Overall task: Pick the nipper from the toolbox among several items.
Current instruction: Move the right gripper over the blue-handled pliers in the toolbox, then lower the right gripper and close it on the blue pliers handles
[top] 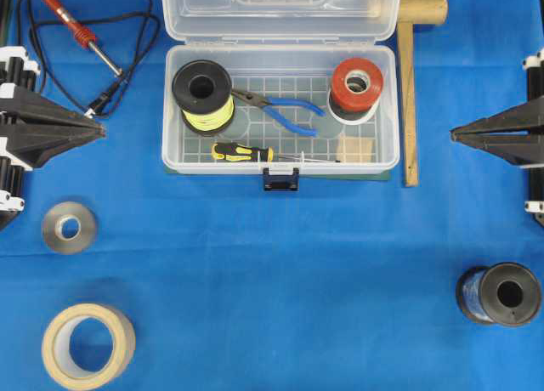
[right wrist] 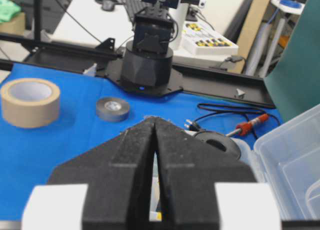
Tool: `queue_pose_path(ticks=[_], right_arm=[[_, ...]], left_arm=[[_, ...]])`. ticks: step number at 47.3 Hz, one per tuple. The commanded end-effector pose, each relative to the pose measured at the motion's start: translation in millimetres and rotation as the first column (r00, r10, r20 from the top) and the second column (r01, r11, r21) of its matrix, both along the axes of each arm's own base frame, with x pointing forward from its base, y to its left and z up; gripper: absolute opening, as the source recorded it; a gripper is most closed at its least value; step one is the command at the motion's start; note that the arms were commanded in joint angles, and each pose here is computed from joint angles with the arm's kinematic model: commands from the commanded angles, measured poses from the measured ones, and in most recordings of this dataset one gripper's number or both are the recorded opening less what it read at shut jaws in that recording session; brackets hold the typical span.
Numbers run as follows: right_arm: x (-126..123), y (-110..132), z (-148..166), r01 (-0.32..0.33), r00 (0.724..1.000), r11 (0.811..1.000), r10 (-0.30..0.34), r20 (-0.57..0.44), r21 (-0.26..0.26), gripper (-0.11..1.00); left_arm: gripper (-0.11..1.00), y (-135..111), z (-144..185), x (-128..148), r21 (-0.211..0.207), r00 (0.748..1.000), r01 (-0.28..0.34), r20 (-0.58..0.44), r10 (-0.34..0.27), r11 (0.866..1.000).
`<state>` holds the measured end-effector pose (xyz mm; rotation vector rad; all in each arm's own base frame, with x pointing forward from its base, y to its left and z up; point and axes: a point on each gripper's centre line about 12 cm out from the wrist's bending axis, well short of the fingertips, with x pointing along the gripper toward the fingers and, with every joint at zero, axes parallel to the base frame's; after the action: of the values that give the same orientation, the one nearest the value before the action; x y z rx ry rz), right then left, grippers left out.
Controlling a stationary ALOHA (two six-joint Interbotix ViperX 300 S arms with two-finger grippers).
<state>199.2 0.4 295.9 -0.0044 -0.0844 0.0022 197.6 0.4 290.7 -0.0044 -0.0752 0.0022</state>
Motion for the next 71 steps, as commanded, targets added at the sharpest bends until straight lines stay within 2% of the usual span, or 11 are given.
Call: queue_pose_path(ticks=[1,7,13,18,27,30,37,40,48,54,71], right_arm=[[4,-1,7,0.004,1.0,1.0,-0.004,0.014,0.009,0.0],[20,-7,14,0.03,0.998,0.999,-0.029,-0.052,0.027,0.0],[47,-25,11,0.108,0.975,0.993,-0.094,-0.203,0.057,0.0],[73,-42,4,0.176,0.934,0.981,-0.139,-0.33,0.084,0.0],[117,-66,-18,0.241,0.842,0.968,-0.17,-0.511,0.075,0.03],[133,-75,-29,0.257,0.8,0.964,-0.175,-0.573,0.064,0.14],[164,-90,-55,0.275,0.697,0.961,-0.178,-0.695,0.029,0.61],[177,-97,-70,0.278,0.65,0.96,-0.18,-0.739,0.01,0.71],[199,-114,-105,0.296,0.556,0.955,-0.183,-0.811,-0.012,0.65],[210,-126,-129,0.304,0.508,0.952,-0.185,-0.841,-0.026,0.65],[219,-130,-162,0.298,0.454,0.954,-0.172,-0.874,-0.033,0.65]], left_arm=[[0.0,1,8,2,-0.031,1.0,-0.007,0.021,0.008,0.999],[0.0,1,7,3,-0.03,1.0,-0.007,0.017,0.008,1.0],[0.0,1,7,3,-0.03,1.0,-0.007,0.018,0.008,1.0],[0.0,1,6,3,-0.033,1.0,-0.007,0.015,0.008,0.999],[0.0,1,6,3,-0.033,1.0,-0.007,0.012,0.008,0.999],[0.0,1,5,3,-0.033,1.0,-0.007,0.011,0.008,0.999],[0.0,1,5,3,-0.033,1.0,-0.007,0.011,0.008,0.999],[0.0,2,5,3,-0.034,1.0,-0.009,0.012,0.009,0.999],[0.0,1,4,4,-0.034,1.0,-0.007,0.006,0.007,0.999],[0.0,1,4,4,-0.034,1.0,-0.007,0.006,0.007,0.999],[0.0,1,2,3,-0.03,1.0,-0.008,0.0,0.008,1.0]])
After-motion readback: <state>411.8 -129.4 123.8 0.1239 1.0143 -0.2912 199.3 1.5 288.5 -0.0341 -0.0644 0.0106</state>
